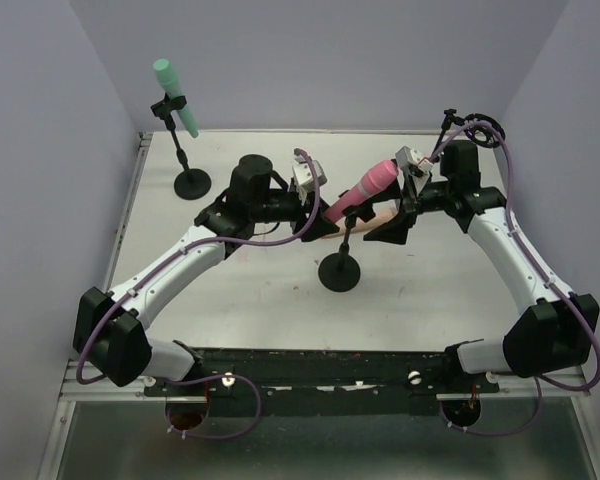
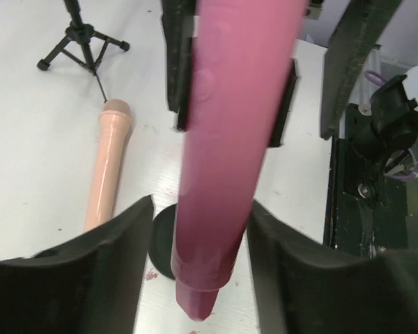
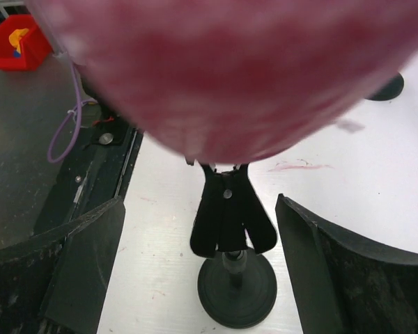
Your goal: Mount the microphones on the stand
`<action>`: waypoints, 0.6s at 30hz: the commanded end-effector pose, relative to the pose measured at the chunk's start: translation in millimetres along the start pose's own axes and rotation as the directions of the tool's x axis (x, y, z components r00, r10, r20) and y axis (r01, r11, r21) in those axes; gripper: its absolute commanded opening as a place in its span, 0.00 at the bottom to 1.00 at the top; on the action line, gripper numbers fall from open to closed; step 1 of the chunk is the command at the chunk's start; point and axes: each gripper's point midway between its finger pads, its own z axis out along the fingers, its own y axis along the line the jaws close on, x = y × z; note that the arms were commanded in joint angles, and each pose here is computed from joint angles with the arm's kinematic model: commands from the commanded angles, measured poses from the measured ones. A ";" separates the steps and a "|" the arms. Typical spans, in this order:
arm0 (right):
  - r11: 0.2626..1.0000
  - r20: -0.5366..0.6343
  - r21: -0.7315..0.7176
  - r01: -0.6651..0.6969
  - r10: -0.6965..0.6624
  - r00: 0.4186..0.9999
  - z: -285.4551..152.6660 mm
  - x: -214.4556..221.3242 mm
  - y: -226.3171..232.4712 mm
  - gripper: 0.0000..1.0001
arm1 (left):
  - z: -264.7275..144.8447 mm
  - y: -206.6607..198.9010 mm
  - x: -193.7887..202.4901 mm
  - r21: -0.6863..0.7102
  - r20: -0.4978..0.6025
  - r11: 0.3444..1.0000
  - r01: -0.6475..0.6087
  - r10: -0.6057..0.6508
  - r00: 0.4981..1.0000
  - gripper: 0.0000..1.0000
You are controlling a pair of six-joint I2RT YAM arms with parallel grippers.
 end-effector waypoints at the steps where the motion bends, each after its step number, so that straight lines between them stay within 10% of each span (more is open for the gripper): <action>1: 1.000 0.019 0.004 0.020 -0.020 1.000 -5.7 -6.0 7.0 1.00 | -12.7 7.1 -20.2 -0.096 0.035 0.995 0.034 -0.030 0.999 0.70; 5: 0.999 0.025 0.052 -0.004 0.003 1.000 -16.6 -2.1 1.2 1.00 | -27.9 4.5 -35.1 -0.160 0.094 0.987 0.001 0.014 0.995 0.98; 18: 0.959 -0.004 0.282 -0.039 0.042 0.999 -36.5 50.0 11.3 1.00 | -94.8 -33.8 -12.2 -0.280 0.426 0.957 0.075 0.054 0.903 0.99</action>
